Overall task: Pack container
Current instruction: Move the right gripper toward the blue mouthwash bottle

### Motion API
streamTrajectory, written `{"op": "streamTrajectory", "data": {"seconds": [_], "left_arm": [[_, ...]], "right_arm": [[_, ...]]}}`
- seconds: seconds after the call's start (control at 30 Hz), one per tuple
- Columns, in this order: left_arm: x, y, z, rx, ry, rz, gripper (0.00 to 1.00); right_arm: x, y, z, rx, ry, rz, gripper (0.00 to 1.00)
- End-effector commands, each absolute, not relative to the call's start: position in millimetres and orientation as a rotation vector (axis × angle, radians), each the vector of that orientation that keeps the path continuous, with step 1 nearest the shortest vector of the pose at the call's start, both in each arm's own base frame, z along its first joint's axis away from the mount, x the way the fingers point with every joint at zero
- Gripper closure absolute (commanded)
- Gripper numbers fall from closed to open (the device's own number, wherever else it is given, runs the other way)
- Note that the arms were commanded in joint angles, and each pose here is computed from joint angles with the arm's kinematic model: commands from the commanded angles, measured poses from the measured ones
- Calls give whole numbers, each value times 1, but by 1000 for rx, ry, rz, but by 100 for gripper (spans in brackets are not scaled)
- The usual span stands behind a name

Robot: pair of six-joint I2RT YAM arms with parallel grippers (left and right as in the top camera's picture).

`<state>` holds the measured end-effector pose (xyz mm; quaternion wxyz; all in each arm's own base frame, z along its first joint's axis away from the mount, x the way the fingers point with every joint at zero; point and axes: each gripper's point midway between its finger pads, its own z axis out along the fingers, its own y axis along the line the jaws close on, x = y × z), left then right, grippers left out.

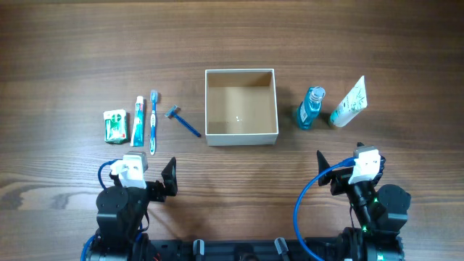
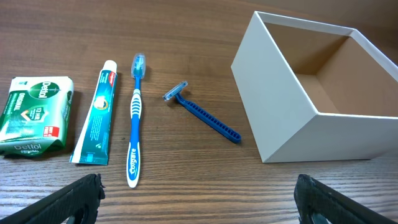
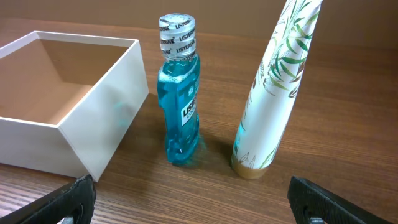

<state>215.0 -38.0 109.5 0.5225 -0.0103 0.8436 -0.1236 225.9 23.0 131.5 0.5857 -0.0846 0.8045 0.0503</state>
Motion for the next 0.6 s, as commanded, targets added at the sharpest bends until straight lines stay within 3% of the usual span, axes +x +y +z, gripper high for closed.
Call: {"op": "streamTrajectory", "data": {"seconds": [0.0,0.43,0.57], "left_arm": [[214,-42,105,-14,2026,-326,0],[214,-43,105,-14,2026,-326,0],[214,-43,105,-14,2026,-326,0]], "right_arm": [[226,26,134,-219,1856,121,0],[227,26,138,-187,1846,149,0],[226,42,204,-26,1669,420,0]]}}
